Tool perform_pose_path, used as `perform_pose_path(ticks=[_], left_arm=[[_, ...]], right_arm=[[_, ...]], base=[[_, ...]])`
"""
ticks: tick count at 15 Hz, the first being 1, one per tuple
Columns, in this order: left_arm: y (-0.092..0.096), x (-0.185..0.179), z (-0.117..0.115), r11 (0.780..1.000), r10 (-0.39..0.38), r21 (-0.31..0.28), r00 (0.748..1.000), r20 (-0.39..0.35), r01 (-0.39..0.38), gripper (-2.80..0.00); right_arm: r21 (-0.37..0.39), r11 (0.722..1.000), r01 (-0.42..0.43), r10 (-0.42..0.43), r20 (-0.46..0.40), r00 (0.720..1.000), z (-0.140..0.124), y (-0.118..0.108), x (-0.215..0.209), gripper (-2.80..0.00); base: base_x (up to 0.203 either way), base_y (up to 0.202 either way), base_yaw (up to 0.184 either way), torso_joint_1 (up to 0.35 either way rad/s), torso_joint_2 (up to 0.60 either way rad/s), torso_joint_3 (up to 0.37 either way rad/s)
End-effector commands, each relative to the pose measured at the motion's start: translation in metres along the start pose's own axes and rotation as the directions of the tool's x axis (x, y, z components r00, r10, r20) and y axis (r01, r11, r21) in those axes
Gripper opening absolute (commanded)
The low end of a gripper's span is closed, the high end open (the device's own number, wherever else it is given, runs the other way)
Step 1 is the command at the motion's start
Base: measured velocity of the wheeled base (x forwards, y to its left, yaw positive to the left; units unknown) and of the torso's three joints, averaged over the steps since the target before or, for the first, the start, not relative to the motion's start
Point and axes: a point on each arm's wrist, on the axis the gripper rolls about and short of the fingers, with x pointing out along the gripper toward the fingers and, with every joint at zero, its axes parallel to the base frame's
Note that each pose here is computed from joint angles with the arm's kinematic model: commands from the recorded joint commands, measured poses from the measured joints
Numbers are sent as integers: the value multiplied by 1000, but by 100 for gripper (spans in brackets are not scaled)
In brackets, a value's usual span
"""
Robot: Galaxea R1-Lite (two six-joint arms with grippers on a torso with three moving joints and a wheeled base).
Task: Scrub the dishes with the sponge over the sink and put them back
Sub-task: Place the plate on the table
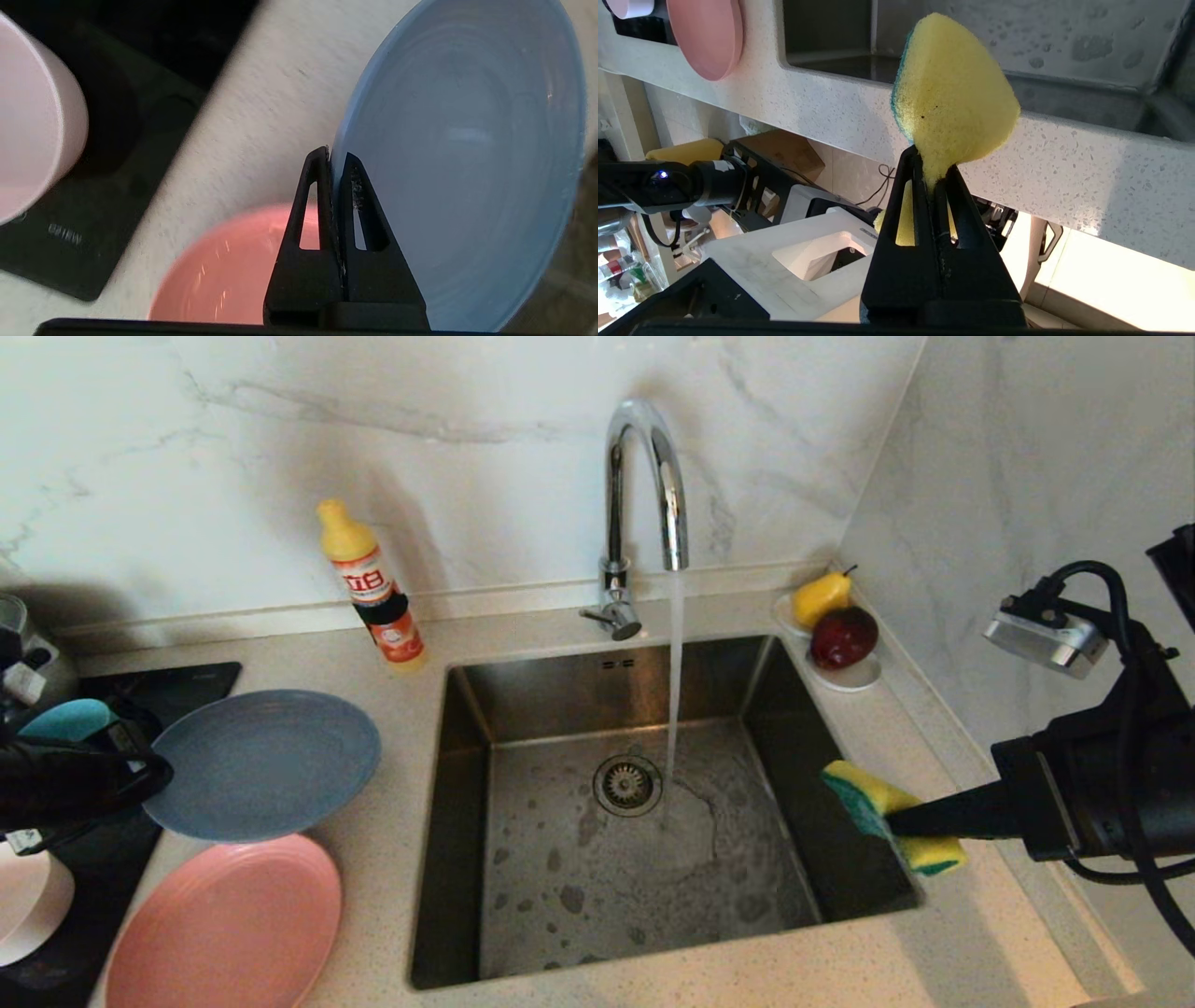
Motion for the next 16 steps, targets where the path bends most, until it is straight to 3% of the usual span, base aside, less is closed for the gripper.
perform_pose_path(ticks=[1,8,16], left_arm=[[10,30,0,999,26,-40,1000,-14,-27,-280],[17,91,-1,998,22,-64,1000,-6,-22,-280],[14,94,8,998,13,-63,1000,19,-12,-280]], right_arm=[[3,1000,-1,1,-10,1000,-1,0,2,-280],[7,1000,4,-3,-30,1000,-4,-2,5,-280],[9,1000,6,-5,-41,999,-5,-3,9,-280]], base=[[0,0,0,0,0,0],[0,0,0,0,0,0],[0,0,0,0,0,0]])
